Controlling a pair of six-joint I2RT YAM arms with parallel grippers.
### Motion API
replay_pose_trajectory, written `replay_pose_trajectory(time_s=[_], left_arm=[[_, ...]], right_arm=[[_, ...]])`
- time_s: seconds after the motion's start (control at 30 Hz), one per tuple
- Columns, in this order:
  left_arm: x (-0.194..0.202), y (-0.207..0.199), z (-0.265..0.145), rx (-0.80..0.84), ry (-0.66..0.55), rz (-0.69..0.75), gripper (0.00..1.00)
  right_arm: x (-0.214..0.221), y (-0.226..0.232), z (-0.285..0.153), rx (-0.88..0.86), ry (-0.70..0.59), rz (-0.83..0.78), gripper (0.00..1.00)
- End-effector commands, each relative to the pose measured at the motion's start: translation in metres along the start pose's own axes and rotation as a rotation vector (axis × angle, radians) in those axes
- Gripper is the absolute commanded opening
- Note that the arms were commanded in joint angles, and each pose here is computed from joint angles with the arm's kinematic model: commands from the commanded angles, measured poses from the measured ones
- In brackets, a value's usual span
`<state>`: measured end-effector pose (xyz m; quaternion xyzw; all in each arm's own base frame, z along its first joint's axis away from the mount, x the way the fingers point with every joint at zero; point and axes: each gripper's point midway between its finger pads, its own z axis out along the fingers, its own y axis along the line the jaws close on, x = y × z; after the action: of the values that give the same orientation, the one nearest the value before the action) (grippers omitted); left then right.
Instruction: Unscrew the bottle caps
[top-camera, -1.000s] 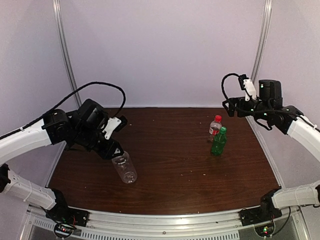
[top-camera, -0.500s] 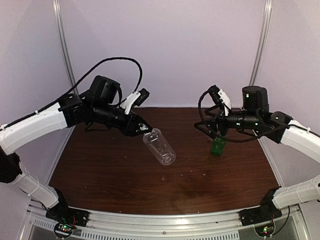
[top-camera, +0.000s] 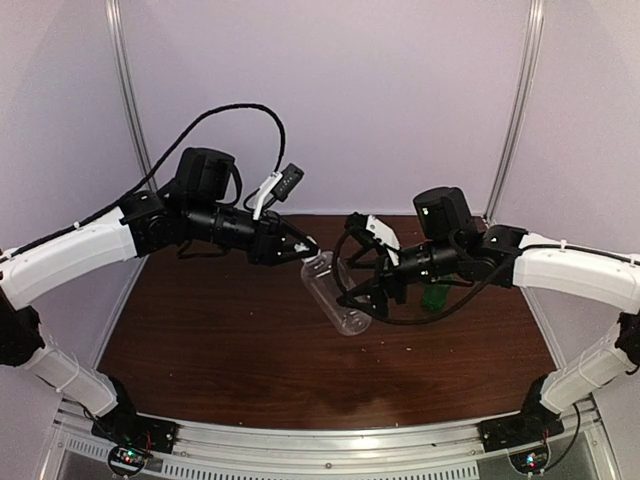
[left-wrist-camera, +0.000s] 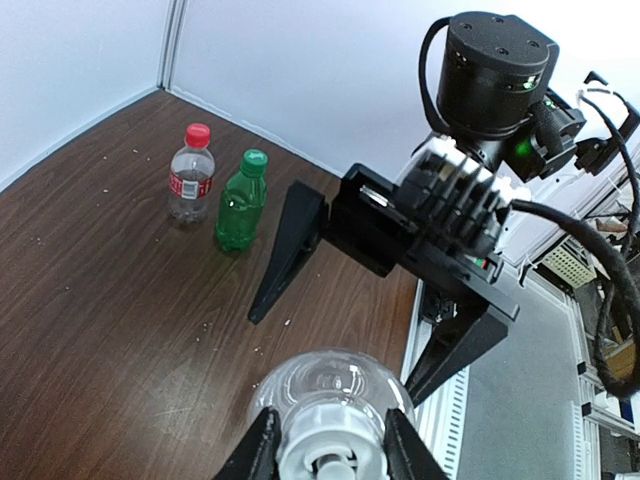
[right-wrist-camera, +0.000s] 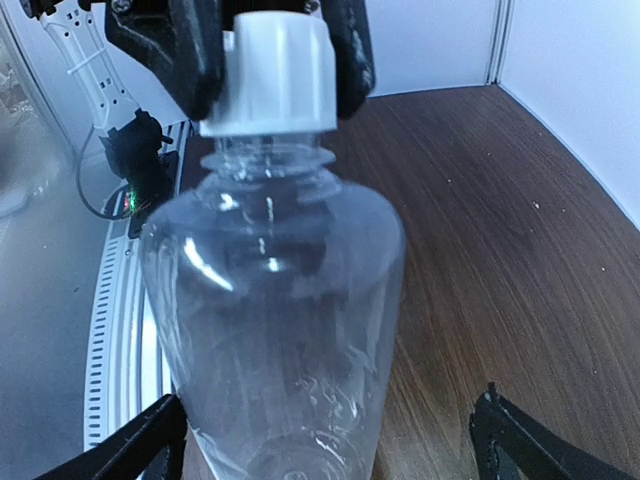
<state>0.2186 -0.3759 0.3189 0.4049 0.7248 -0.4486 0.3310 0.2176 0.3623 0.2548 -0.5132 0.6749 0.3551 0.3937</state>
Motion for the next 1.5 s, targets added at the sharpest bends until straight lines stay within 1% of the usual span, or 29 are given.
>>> replay_pose_trajectory(time_s=[0.0,0.1,0.2,0.27,0.5,0.63,0.8,0.9,1.03,1.1,1.17,1.23,1.3,1.47], left_arm=[[-0.018,-0.019,-0.005,0.094,-0.094,0.024,0.03],[-0.019,-0.016,-0.004,0.086,-0.115,0.014,0.00],[-0.024,-0.018,-0.007,0.088,-0.157,0.012,0.00],[-0.026,-0.019,-0.010,0.086,-0.180,0.011,0.00],[-0.031,-0.015,-0.017,0.050,-0.241,-0.010,0.00],[-0.037,-0.009,-0.023,0.021,-0.311,-0.056,0.00],[-0.043,0.005,-0.030,-0.052,-0.383,-0.140,0.00],[-0.041,0.022,-0.033,-0.136,-0.404,-0.212,0.00],[-0.035,0.044,-0.036,-0.234,-0.433,-0.321,0.00],[-0.032,0.050,-0.036,-0.254,-0.443,-0.366,0.00],[-0.030,0.052,-0.033,-0.253,-0.440,-0.389,0.00],[-0.028,0.052,-0.031,-0.246,-0.435,-0.390,0.05],[-0.030,0.049,-0.032,-0.229,-0.449,-0.360,0.11],[-0.036,0.031,-0.045,-0.203,-0.471,-0.180,0.37]], right_arm=[[-0.023,0.014,0.009,-0.062,-0.055,-0.056,1.00],[-0.025,0.015,0.015,-0.080,-0.071,-0.053,1.00],[-0.024,0.013,0.019,-0.075,-0.082,-0.044,1.00],[-0.024,0.011,0.022,-0.065,-0.089,-0.036,0.98],[-0.029,0.000,0.019,0.008,-0.114,-0.034,0.77],[-0.027,-0.007,0.020,0.063,-0.104,-0.038,0.61],[-0.025,-0.024,0.022,0.211,-0.079,-0.066,0.47],[-0.023,-0.038,0.021,0.319,-0.060,-0.080,0.39],[-0.021,-0.058,0.018,0.498,-0.024,-0.095,0.34],[-0.020,-0.067,0.015,0.587,-0.008,-0.097,0.33],[-0.018,-0.071,0.016,0.622,-0.003,-0.094,0.33],[-0.015,-0.070,0.019,0.610,-0.001,-0.085,0.32],[-0.014,-0.064,0.022,0.572,-0.010,-0.081,0.33],[-0.019,-0.044,0.025,0.427,-0.049,-0.077,0.35]])
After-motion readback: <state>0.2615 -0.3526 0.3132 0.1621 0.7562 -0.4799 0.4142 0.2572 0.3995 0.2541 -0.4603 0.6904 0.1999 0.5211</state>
